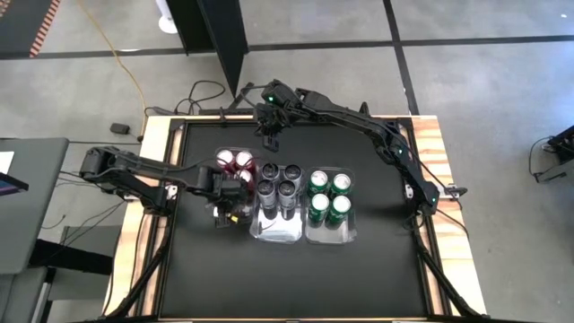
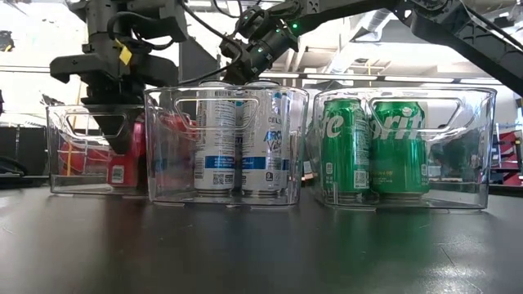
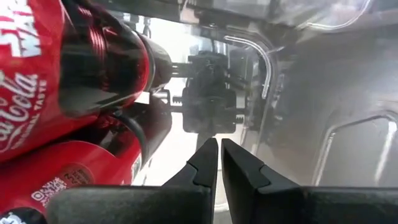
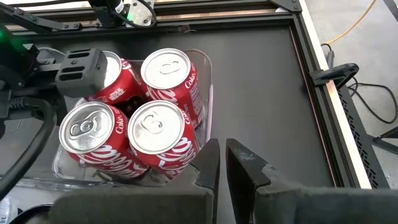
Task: Sort soda cans
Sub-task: Adjust the left transparent bin
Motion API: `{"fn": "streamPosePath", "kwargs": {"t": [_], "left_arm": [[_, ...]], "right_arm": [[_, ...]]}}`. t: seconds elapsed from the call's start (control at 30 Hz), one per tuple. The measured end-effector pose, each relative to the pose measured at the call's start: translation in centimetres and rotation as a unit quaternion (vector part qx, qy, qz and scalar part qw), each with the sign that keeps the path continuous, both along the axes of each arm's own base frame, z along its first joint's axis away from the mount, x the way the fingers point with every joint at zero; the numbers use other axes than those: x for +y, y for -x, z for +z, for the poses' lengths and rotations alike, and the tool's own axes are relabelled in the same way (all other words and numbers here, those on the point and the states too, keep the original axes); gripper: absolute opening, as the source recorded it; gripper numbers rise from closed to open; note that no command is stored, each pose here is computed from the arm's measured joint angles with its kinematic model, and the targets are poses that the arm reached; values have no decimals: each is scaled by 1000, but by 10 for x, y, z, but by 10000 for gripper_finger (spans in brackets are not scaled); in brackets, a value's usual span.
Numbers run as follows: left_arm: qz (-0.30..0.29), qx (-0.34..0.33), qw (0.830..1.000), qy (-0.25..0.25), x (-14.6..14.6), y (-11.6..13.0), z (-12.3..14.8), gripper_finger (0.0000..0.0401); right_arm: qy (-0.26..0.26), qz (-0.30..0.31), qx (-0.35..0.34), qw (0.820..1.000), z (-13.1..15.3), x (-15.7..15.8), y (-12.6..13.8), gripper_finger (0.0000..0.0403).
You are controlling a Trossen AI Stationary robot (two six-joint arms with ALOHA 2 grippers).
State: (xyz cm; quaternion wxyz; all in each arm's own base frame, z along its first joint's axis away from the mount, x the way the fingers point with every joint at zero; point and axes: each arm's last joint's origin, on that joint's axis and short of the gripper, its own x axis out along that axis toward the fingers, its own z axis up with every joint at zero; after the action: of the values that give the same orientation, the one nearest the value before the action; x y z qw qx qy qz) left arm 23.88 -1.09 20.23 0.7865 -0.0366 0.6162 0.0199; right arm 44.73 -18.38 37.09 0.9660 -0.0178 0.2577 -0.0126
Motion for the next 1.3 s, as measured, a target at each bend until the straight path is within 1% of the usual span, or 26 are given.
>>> {"fn": "streamPosePath", "kwargs": {"t": [0.27,0.83,0.9,1.03,1.3], "left_arm": [[-10,0,1000,15,-5,0,0,15],[-9,3,999,31,-6,1,0,15],[-6,3,1000,29,-6,1,0,15],[6,10,1000,8,-4,0,4,15],[15,-2,1000,-4,-4,-4,13,15]], "right_arm": [[0,0,0,1000,0,0,0,47],[0,0,0,1000,0,0,0,47],[0,0,0,1000,0,0,0,47],[0,0,0,1000,0,0,0,47],[0,0,0,1000,0,0,0,47]]}}
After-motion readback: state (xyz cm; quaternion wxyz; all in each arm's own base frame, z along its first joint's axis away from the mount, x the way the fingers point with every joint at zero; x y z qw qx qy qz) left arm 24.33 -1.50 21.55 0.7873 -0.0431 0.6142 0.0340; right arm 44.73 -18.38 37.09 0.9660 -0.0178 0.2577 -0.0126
